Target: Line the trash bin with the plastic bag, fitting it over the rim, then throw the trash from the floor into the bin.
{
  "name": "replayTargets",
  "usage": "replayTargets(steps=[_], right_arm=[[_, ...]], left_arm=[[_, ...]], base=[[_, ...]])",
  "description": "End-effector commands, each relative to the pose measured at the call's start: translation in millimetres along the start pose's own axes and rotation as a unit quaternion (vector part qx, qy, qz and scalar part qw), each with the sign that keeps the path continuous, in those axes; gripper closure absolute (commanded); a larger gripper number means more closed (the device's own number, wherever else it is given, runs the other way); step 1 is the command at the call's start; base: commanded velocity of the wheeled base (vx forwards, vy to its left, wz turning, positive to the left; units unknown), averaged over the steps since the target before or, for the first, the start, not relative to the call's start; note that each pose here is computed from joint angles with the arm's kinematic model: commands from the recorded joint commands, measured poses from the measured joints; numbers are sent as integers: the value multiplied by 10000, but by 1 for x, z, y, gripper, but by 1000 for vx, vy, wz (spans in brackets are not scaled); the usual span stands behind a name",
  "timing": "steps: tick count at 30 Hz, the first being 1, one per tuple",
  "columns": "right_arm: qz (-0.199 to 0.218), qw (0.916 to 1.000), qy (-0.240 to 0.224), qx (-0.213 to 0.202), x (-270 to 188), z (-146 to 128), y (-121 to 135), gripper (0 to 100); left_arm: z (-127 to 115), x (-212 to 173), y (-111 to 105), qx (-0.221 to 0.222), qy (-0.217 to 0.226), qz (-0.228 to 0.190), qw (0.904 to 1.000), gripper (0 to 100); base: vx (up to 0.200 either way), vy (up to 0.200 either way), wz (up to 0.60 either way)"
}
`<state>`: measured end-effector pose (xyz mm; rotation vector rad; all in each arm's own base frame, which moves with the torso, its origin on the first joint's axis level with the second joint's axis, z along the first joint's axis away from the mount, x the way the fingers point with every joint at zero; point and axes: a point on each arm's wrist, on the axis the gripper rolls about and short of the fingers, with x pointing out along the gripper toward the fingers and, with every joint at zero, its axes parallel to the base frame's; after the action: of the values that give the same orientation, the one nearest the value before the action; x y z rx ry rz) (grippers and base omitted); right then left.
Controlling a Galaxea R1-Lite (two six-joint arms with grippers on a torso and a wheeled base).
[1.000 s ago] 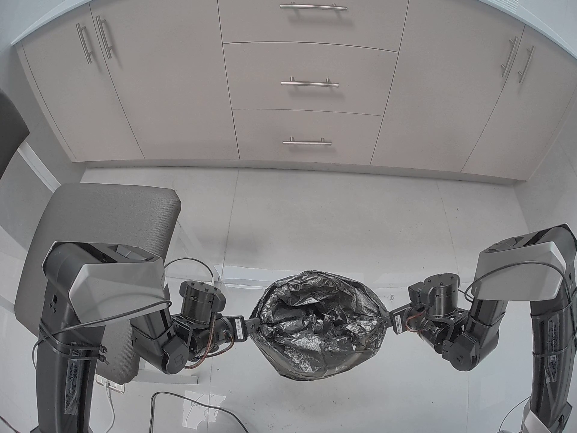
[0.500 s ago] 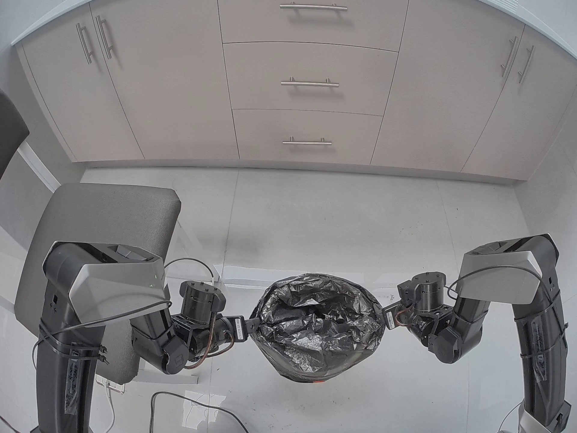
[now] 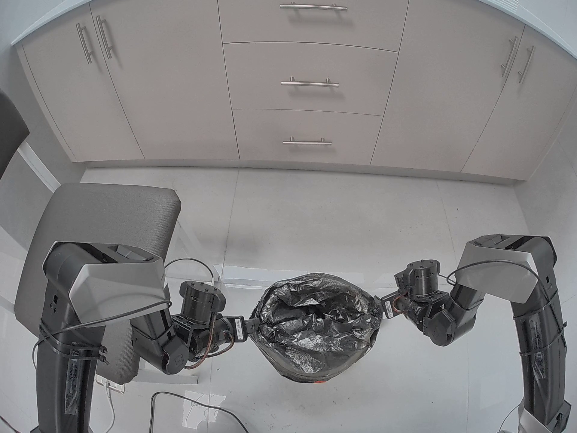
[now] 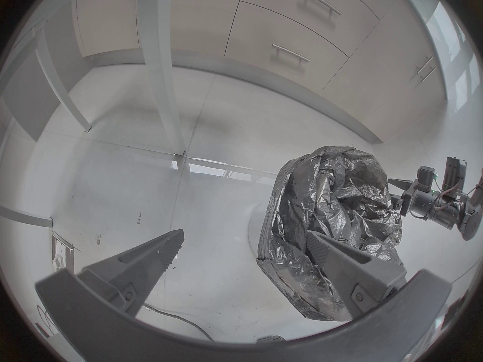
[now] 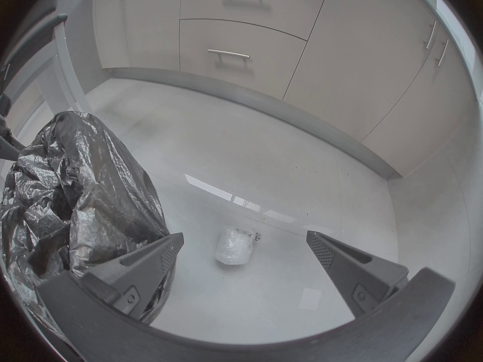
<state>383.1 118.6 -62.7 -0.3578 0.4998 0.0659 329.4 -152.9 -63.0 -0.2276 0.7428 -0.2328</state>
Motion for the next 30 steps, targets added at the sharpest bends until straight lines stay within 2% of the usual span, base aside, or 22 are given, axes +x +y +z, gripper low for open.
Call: replayTargets(steps=[1,9,14,19,25,27,30], right_arm=[[4,10000,-17,12,5,2,1,0],[-22,9999,-147,68,-6,12,-4,0],[69,9971,-722,226,-49,56,-15,0],[560,9932,-1018,-6,-94,74,12,0],[998,9901,-952,-241,-109,63,48,0],[1024,9900,-952,-183,-106,61,51,0],[1005,9885,-1119,142,-99,59,55,0]], left_arm=[[0,0,0,-1,4,4,10000,0],[0,0,0,-1,4,4,10000,0],[0,0,0,-1,4,4,10000,0],[0,0,0,-9,-3,1,10000,0],[-1,-2,-1,14,8,-5,10000,0],[-1,-4,-4,15,5,-39,10000,0],[-3,-20,-28,114,-26,-274,9996,0]], base=[[0,0,0],[0,0,0],[0,0,0],[0,0,0],[0,0,0],[0,0,0],[0,0,0]])
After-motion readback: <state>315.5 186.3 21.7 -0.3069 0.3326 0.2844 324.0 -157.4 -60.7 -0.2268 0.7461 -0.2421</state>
